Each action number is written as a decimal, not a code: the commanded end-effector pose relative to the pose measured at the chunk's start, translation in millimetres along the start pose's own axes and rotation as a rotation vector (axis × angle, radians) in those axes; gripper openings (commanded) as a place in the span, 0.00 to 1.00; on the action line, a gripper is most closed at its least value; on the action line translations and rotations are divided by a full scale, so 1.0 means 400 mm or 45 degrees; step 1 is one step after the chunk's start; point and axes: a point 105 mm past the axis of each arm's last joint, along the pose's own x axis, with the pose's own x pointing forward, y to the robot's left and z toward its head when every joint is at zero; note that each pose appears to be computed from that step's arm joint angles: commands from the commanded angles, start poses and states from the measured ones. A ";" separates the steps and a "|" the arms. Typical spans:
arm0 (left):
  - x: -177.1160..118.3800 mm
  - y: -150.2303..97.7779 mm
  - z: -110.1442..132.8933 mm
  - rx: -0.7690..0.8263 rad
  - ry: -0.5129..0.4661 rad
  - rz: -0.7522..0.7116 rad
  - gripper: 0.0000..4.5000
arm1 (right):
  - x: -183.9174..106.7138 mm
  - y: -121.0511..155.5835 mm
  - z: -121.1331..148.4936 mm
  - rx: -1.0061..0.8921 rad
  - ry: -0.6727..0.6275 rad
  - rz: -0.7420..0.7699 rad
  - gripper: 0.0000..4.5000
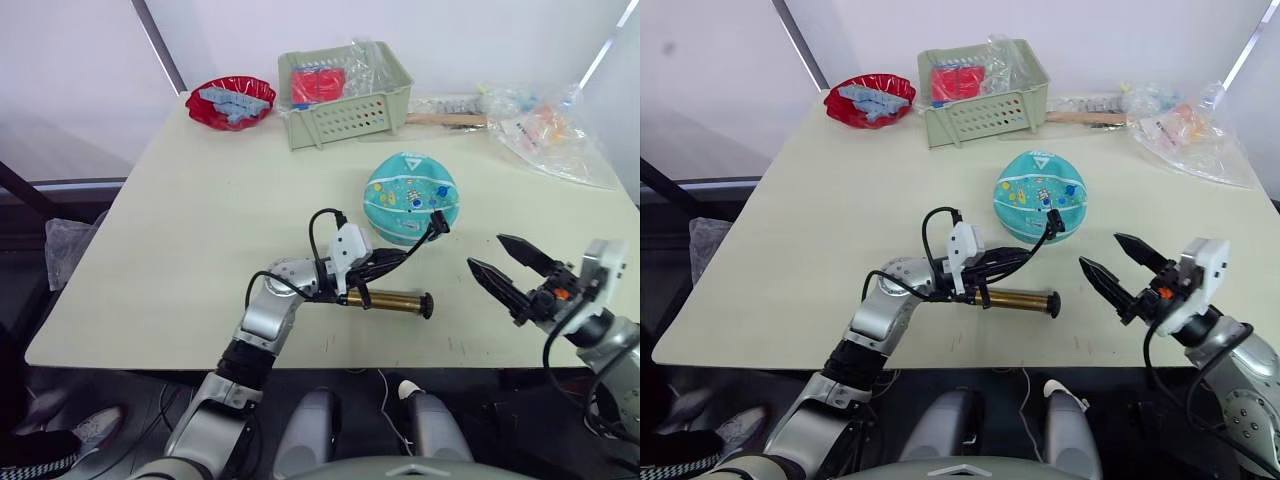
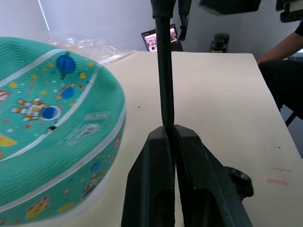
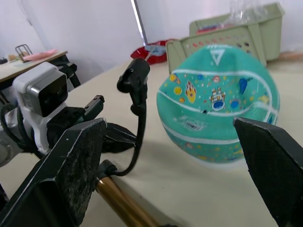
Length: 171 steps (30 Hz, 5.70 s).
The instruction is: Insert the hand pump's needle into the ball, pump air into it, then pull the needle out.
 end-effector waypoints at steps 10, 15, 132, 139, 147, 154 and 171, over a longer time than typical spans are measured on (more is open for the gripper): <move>0.040 -0.010 0.005 0.025 0.014 -0.002 0.02 | 0.064 0.044 0.015 0.123 -0.095 -0.108 1.00; 0.044 -0.013 0.000 0.021 0.022 -0.008 0.02 | 0.084 0.042 0.008 0.119 -0.091 -0.150 1.00; 0.245 -0.033 -0.090 -0.057 0.524 -0.437 0.01 | -0.235 -0.028 -0.043 -0.240 0.062 -0.214 1.00; 0.240 -0.041 -0.020 -0.154 0.317 -0.375 0.01 | -0.182 -0.025 -0.044 -0.038 0.001 -0.344 1.00; 0.227 -0.080 0.030 -0.227 0.130 -0.330 0.01 | -0.120 -0.041 -0.027 0.253 -0.075 -0.428 1.00; 0.212 -0.095 0.023 -0.249 0.102 -0.326 0.01 | -0.095 -0.052 -0.017 0.408 -0.111 -0.426 1.00; 0.210 -0.105 0.028 -0.246 0.093 -0.386 0.01 | -0.081 -0.052 -0.018 0.483 -0.088 -0.326 1.00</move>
